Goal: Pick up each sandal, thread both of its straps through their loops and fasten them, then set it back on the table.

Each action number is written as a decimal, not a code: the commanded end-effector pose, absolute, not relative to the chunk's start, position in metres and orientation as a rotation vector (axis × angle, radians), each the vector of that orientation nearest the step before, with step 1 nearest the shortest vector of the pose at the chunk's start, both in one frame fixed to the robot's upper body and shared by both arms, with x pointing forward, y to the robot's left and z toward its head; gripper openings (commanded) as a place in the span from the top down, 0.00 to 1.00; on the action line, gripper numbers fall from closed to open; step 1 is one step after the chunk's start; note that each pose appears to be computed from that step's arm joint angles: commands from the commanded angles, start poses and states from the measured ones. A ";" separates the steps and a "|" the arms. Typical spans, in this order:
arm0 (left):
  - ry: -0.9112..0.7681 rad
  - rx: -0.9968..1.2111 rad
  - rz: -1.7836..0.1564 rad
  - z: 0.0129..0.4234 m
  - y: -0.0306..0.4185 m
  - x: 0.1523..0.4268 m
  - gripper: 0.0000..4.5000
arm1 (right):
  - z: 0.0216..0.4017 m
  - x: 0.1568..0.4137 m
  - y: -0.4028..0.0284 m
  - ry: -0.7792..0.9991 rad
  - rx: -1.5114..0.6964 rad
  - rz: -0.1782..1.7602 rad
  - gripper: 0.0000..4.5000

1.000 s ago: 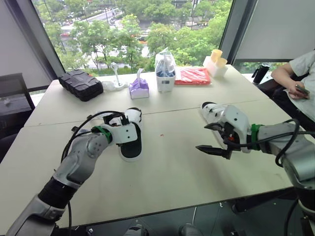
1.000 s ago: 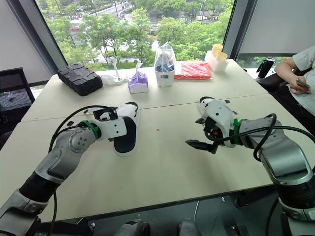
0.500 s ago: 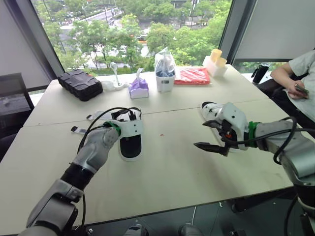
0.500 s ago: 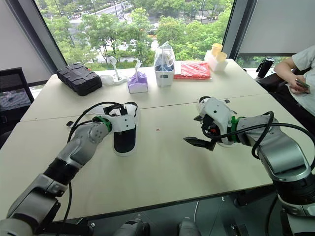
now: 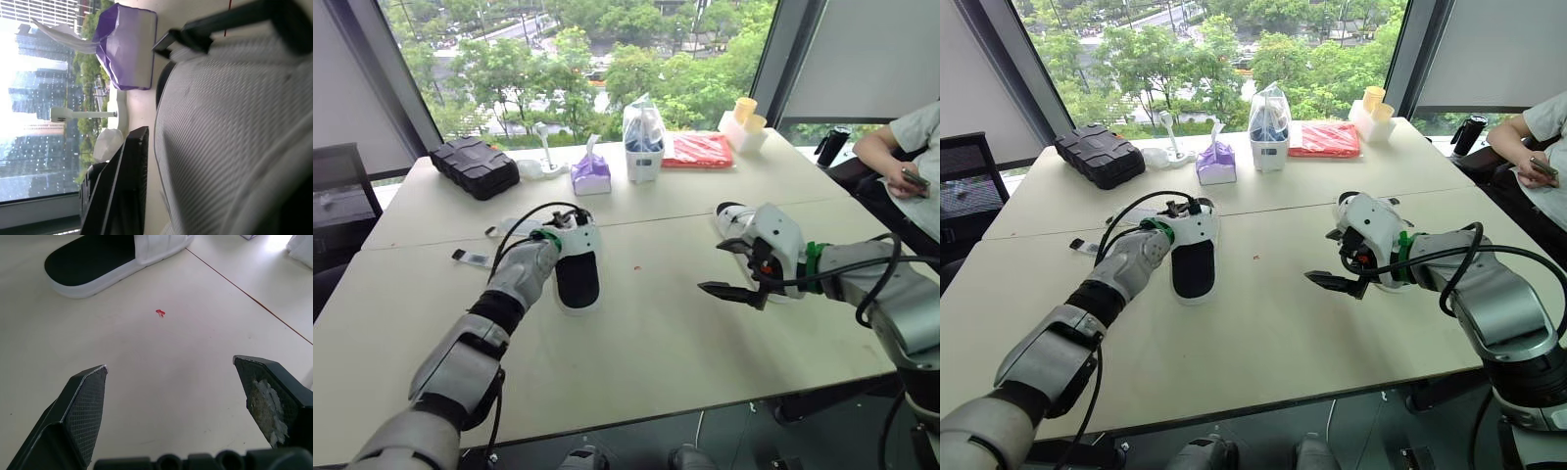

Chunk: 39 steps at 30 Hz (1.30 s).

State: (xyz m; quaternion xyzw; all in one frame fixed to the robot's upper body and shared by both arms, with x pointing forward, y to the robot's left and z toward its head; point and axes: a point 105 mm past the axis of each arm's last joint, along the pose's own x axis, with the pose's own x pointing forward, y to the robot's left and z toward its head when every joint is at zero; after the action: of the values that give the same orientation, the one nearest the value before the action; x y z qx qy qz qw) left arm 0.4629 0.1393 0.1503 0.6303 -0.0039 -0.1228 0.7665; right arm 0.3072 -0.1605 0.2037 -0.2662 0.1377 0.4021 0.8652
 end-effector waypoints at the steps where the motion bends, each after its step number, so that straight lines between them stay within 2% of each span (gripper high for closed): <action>1: -0.028 1.376 -0.258 0.151 0.138 0.465 0.97 | 0.218 0.307 -0.160 0.233 -0.588 0.834 0.00; 6: -0.102 1.373 -0.234 0.165 0.136 0.466 0.98 | 0.219 0.307 -0.160 0.230 -0.585 0.830 0.00; 9: -0.296 1.346 -0.331 0.191 0.111 0.457 0.98 | 0.220 0.308 -0.162 0.224 -0.585 0.819 0.00; 11: -0.526 1.362 -0.452 0.217 0.085 0.439 0.98 | 0.221 0.310 -0.164 0.221 -0.590 0.809 0.00; 16: -0.896 1.438 -0.659 0.249 0.056 0.403 0.98 | 0.225 0.316 -0.172 0.210 -0.598 0.777 0.00; 19: -1.127 1.513 -0.908 0.242 0.036 0.367 0.98 | 0.227 0.320 -0.178 0.202 -0.605 0.755 0.00; 23: -1.343 1.559 -1.210 0.219 0.026 0.326 0.98 | 0.233 0.325 -0.187 0.187 -0.612 0.710 0.00; 27: -1.416 1.589 -1.447 0.192 0.024 0.304 0.98 | 0.237 0.327 -0.197 0.181 -0.625 0.674 0.00; 33: -1.453 1.633 -1.537 0.176 0.025 0.300 0.98 | 0.239 0.327 -0.201 0.181 -0.627 0.661 0.00; 38: -1.449 1.690 -1.672 0.148 0.035 0.294 0.98 | 0.240 0.327 -0.202 0.183 -0.634 0.660 0.00; 39: -1.441 1.686 -1.688 0.143 0.037 0.293 0.91 | 0.240 0.327 -0.202 0.183 -0.635 0.661 0.00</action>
State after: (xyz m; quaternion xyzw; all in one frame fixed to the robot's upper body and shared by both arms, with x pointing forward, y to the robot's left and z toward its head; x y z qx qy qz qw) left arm 0.2934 0.0353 0.1384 0.5971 -0.4983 -0.6026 0.1793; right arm 0.3286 -0.1982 0.2202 -0.2901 0.1179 0.3324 0.8896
